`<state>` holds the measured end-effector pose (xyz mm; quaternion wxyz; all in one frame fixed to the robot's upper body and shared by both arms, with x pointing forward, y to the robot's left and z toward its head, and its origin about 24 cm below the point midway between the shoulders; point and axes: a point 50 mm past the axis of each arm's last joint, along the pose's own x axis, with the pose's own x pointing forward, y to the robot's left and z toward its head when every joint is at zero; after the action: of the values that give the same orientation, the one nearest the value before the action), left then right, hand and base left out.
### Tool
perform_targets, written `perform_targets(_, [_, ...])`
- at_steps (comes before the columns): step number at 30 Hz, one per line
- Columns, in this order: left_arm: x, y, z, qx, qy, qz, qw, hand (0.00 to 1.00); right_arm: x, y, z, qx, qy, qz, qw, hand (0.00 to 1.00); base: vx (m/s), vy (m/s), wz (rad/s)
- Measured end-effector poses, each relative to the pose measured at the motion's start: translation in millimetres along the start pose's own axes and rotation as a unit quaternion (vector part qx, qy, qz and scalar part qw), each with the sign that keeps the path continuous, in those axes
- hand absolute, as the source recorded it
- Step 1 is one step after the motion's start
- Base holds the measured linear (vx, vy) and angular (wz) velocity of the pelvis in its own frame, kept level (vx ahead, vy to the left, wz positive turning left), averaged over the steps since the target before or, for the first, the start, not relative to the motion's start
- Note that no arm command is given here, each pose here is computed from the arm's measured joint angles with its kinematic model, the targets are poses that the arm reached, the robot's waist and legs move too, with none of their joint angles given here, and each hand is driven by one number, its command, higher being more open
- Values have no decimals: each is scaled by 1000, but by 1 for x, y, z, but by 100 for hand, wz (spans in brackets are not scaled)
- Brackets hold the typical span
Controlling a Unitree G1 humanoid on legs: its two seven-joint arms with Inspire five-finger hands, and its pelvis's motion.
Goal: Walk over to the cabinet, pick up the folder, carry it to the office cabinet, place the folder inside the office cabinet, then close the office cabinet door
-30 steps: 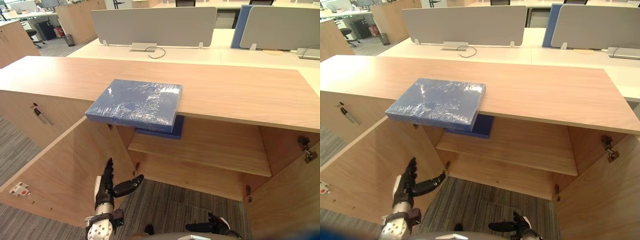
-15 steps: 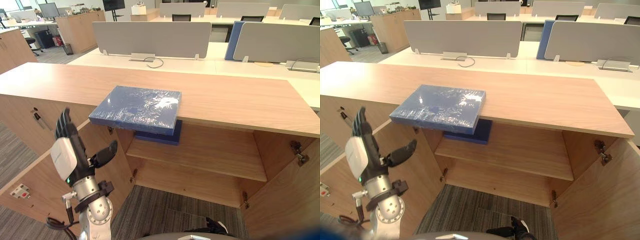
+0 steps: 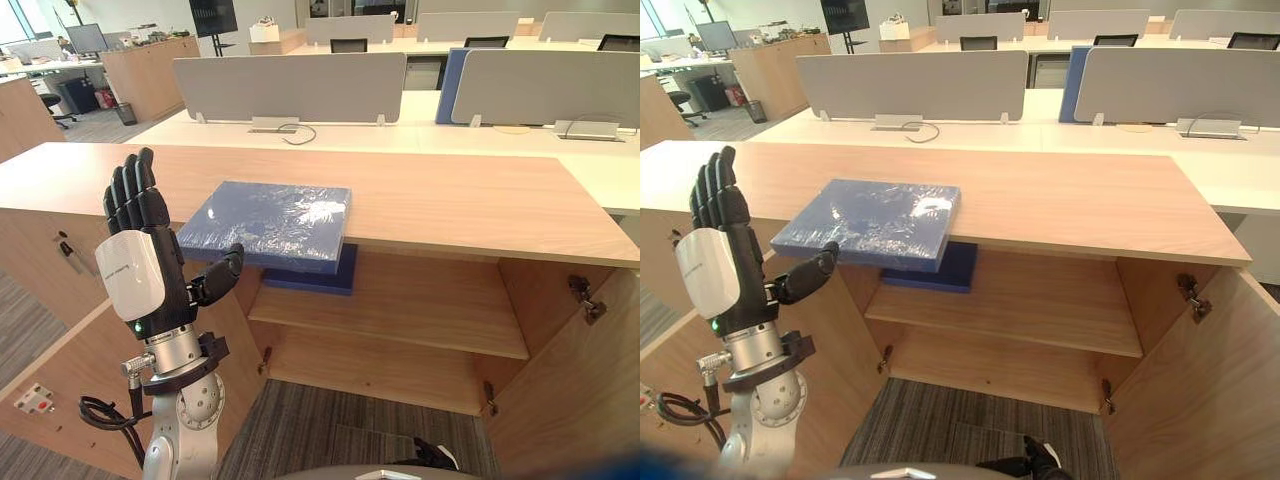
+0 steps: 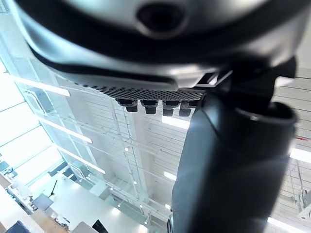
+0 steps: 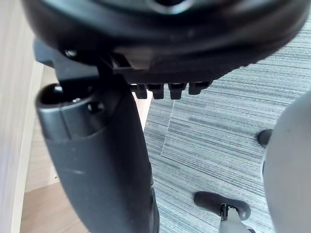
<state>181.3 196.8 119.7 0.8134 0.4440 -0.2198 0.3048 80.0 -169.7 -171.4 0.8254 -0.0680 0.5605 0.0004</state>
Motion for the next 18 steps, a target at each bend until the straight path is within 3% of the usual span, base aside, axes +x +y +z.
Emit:
perform_targets(10, [-20, -29, -38, 55, 18, -131, 990, 100, 1, -1, 7, -20, -11, 5, 1000, 100, -48, 2, -6])
perform_targets(18, [-23, -25, -60, 89, 47, -146, 984, 100, 2, -1, 12, -23, -17, 5, 1000, 100, -17, -3, 0])
